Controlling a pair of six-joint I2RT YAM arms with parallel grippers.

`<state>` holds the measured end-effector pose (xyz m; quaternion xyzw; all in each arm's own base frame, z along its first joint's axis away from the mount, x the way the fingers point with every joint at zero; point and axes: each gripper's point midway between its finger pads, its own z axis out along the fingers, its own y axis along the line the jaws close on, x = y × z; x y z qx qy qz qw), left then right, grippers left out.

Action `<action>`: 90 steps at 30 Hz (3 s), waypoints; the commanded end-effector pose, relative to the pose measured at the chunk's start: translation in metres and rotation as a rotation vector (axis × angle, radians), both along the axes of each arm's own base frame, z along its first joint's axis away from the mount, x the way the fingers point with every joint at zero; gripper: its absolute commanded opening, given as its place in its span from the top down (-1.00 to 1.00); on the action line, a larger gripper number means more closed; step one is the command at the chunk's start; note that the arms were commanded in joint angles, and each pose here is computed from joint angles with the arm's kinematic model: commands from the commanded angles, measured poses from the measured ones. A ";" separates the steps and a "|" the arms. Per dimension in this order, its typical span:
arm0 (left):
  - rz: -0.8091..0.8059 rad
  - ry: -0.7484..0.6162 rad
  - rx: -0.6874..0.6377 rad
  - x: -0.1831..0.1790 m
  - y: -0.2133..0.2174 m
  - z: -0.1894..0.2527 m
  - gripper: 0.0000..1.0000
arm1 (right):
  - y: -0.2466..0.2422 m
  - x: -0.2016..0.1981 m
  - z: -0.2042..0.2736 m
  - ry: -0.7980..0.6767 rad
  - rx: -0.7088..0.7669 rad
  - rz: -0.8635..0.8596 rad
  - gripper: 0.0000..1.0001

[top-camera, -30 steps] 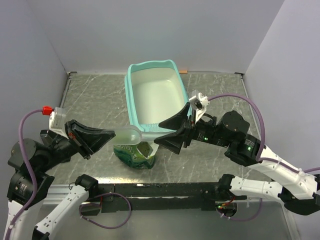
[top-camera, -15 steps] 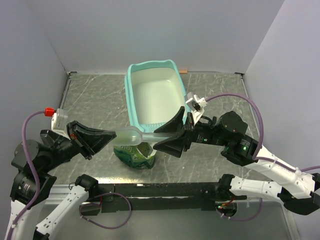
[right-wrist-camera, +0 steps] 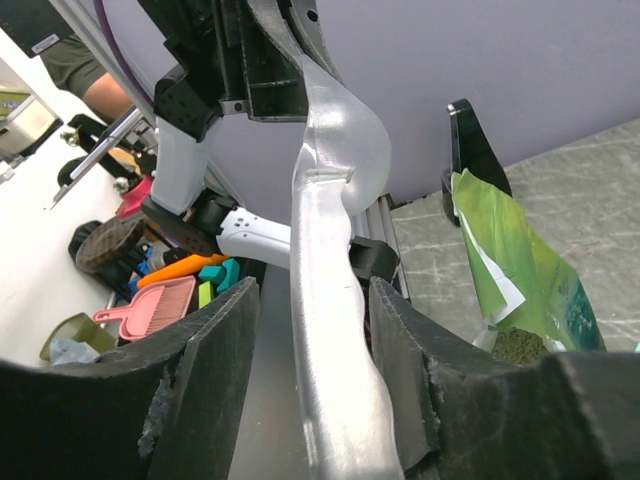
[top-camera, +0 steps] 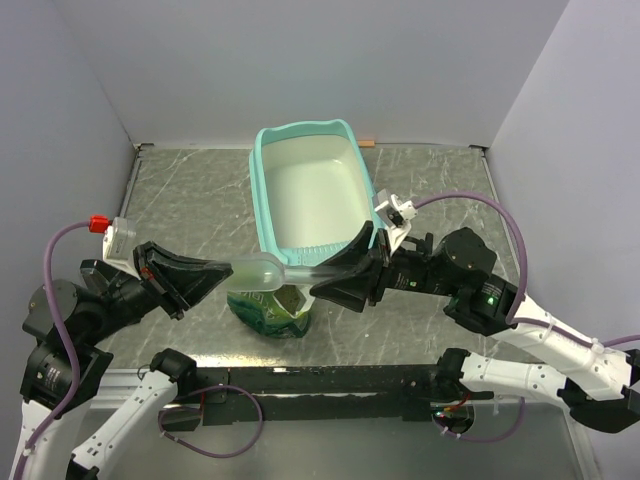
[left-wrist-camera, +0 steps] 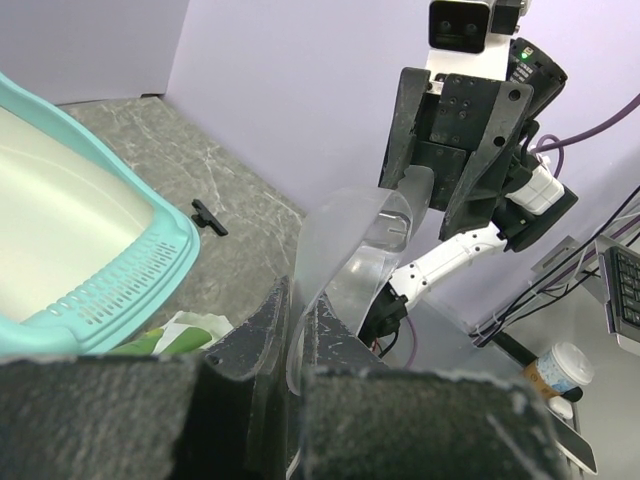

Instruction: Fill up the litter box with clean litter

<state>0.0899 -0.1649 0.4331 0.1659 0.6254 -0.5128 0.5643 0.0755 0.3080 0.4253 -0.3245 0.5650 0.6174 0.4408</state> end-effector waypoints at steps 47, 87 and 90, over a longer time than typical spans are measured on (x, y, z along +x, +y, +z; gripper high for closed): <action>0.216 -0.026 0.598 0.083 0.024 -0.061 -0.79 | -0.107 0.060 -0.064 0.057 -0.551 -0.546 1.00; 0.011 -0.028 1.068 0.084 0.007 -0.175 -0.60 | -0.110 0.013 -0.060 0.173 -0.600 -0.283 1.00; 0.022 -0.079 1.047 0.088 0.004 -0.168 -0.37 | -0.102 0.013 -0.062 0.194 -0.603 -0.251 1.00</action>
